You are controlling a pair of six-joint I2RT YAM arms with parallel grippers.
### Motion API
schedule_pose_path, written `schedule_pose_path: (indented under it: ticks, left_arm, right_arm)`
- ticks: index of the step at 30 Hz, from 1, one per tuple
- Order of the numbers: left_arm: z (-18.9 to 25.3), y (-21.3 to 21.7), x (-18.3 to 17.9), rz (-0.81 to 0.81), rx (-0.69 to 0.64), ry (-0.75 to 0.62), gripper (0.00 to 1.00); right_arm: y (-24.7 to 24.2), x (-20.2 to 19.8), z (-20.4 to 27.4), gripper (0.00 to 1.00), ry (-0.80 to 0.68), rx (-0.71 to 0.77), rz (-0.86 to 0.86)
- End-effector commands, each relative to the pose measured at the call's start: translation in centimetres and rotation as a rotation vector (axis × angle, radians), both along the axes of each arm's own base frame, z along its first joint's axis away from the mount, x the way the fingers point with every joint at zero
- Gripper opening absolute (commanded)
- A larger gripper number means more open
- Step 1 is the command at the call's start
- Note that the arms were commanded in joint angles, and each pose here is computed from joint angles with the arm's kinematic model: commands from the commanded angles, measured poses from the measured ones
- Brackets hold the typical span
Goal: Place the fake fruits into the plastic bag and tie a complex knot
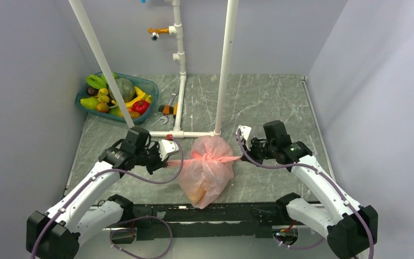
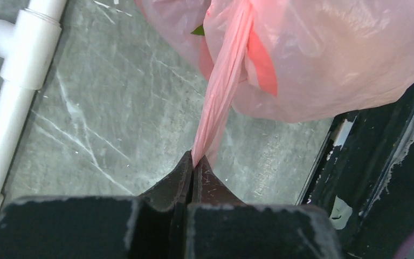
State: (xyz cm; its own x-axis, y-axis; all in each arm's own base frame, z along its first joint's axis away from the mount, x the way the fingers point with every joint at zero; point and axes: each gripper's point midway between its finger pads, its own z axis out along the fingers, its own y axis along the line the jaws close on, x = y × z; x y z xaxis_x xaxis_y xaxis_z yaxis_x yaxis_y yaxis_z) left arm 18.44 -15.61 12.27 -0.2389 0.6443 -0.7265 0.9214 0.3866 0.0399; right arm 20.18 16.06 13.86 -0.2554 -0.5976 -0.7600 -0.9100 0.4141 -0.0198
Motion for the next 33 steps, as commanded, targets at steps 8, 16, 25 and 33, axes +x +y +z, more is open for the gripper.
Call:
schedule_pose_path:
  ticks: [8, 16, 25, 33]
  left_arm:
    - [5.7, 0.2, 3.0, 0.001, -0.028, -0.082, 0.0]
    - [2.0, 6.0, 2.9, -0.065, 0.105, -0.113, 0.0]
    - [0.8, 3.7, 4.3, -0.121, 0.003, -0.033, 0.0]
    - [3.2, 0.6, 3.3, -0.166, -0.072, -0.013, 0.0]
  right_arm:
    - [-2.1, 2.1, 4.0, 0.0, -0.067, -0.073, -0.078]
    - [-6.8, -2.3, -1.5, 0.0, 0.054, -0.25, -0.011]
    - [-4.2, -1.1, -2.2, 0.0, 0.089, -0.142, 0.014]
    - [0.0, -1.8, 3.2, 0.75, 0.11, 0.021, 0.107]
